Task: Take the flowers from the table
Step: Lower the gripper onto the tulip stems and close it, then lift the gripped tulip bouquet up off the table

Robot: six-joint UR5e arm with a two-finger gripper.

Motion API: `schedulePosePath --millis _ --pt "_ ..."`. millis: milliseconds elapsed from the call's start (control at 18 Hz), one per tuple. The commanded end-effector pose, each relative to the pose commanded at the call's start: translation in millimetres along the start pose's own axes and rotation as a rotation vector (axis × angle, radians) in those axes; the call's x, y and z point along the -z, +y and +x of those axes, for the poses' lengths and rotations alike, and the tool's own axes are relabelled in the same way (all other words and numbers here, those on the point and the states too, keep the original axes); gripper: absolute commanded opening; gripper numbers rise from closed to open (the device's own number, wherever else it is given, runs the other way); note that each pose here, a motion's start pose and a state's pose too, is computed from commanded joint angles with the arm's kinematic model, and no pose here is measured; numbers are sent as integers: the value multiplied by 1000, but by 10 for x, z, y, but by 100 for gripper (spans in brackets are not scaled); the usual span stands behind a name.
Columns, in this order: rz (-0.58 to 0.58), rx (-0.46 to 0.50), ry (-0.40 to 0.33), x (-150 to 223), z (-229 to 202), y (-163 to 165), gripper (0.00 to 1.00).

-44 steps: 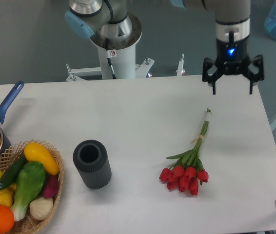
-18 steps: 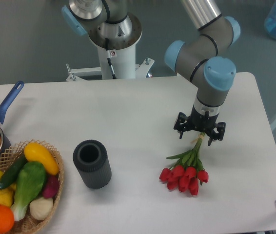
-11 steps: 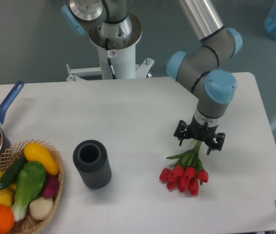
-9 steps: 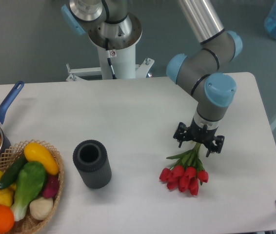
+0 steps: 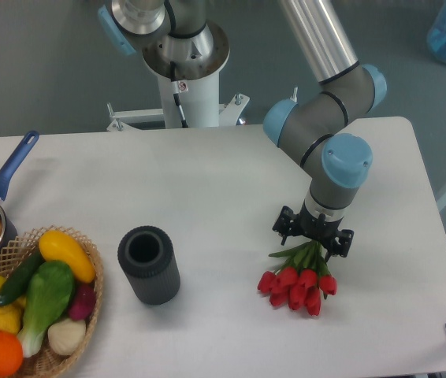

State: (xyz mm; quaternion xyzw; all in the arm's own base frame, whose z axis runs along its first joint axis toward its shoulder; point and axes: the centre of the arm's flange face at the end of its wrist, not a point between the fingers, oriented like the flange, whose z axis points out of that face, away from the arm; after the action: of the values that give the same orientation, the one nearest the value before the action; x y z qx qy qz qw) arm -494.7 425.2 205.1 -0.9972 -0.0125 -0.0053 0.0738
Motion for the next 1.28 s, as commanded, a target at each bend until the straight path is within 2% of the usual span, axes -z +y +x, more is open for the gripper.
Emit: schedulePosePath --millis 111,278,444,611,778,833,889,1278 --pt "1 0 -1 2 -1 -1 100" --pt "4 -1 -7 9 -14 -9 85" --pt "8 -1 -15 25 -48 -31 82" --pt "10 5 -17 19 -81 -49 64" --pt "12 3 -21 45 -85 -66 54" --pt "12 4 -21 46 -92 -59 45" --pt "13 4 -22 56 -91 -60 40" --pt "14 4 -25 84 -88 -62 34"
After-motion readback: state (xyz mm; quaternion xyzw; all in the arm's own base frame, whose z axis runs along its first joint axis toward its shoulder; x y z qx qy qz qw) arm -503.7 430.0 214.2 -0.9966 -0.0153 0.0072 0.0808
